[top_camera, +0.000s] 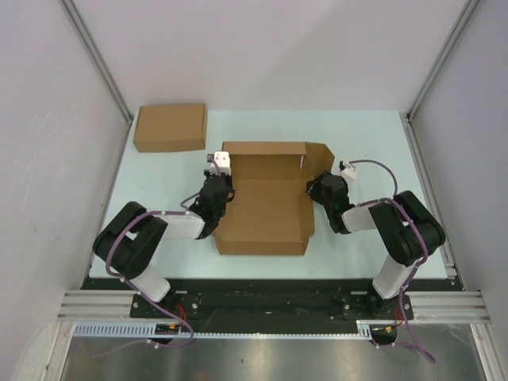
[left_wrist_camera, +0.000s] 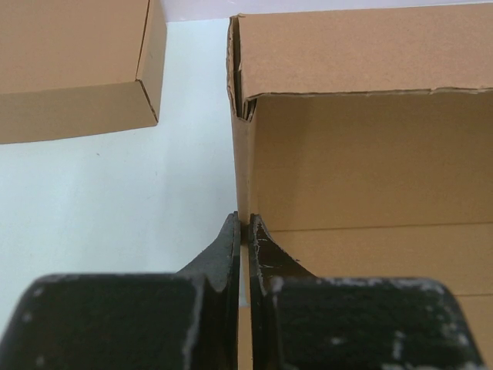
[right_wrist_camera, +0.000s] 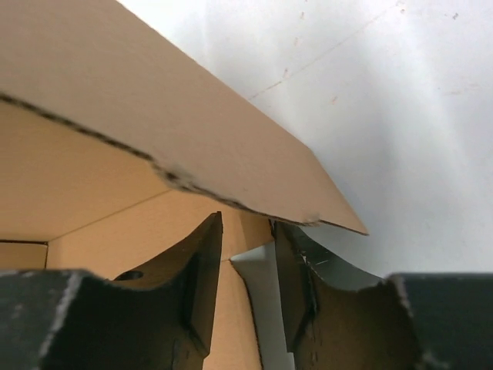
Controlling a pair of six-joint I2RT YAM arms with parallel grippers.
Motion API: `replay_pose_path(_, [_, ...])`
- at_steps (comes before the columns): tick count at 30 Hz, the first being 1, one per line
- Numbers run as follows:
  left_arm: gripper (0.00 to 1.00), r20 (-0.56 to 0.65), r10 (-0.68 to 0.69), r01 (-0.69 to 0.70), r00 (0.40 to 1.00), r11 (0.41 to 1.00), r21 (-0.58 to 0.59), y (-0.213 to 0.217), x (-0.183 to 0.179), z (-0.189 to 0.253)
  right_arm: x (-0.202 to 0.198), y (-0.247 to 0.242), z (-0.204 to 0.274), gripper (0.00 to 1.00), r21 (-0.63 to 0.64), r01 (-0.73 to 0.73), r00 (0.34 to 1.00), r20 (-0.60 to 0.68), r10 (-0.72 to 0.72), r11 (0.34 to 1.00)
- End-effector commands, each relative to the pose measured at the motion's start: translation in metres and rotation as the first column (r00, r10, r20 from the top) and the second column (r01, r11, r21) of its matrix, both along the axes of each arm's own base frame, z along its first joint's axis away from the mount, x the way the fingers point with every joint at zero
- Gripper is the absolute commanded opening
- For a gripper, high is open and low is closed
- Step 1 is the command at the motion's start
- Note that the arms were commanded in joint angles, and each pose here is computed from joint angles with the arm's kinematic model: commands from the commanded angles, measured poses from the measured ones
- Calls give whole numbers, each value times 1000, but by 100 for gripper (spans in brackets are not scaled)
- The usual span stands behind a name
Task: Fold the paper box
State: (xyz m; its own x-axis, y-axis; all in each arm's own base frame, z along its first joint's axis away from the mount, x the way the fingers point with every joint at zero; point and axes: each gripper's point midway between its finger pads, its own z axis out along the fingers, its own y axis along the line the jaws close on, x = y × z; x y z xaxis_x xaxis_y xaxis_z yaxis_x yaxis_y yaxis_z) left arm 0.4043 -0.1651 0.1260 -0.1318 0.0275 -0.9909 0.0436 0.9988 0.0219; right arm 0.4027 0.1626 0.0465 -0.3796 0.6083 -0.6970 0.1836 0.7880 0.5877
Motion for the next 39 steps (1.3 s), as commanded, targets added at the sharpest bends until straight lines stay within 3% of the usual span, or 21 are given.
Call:
replay_pose_path(1, [0, 66, -1, 1, 998, 1000, 1, -1, -1, 22, 9, 2, 16, 41, 10, -5, 999, 53, 5, 1000])
replay_pose_path(3, [0, 63, -4, 4, 998, 1000, 3, -2, -2, 20, 7, 3, 14, 41, -5, -13, 999, 47, 13, 1000])
replay_pose_path(10, [0, 66, -10, 10, 998, 1000, 1, -6, -3, 21, 7, 23, 28, 20, -34, -86, 990, 112, 89, 996])
replay_pose_path(18, [0, 65, -15, 15, 998, 1000, 4, -8, -3, 21, 0, 47, 27, 15, -86, -157, 978, 124, 167, 984])
replay_pose_path(23, [0, 66, -14, 14, 998, 1000, 3, -8, -4, 21, -5, 60, 22, 20, -122, -208, 968, 113, 222, 970])
replay_pose_path(27, [0, 64, -11, 10, 998, 1000, 4, -8, -5, 20, -9, 65, 20, 37, -136, -220, 966, 106, 235, 966])
replay_pose_path(30, [0, 65, -7, 7, 998, 1000, 0, -7, -5, 21, -11, 67, 31, 42, -146, -211, 964, 135, 231, 966])
replay_pose_path(39, [0, 67, -9, 9, 998, 1000, -1, -9, -5, 21, -18, 79, 14, 42, -135, -287, 949, 94, 300, 948])
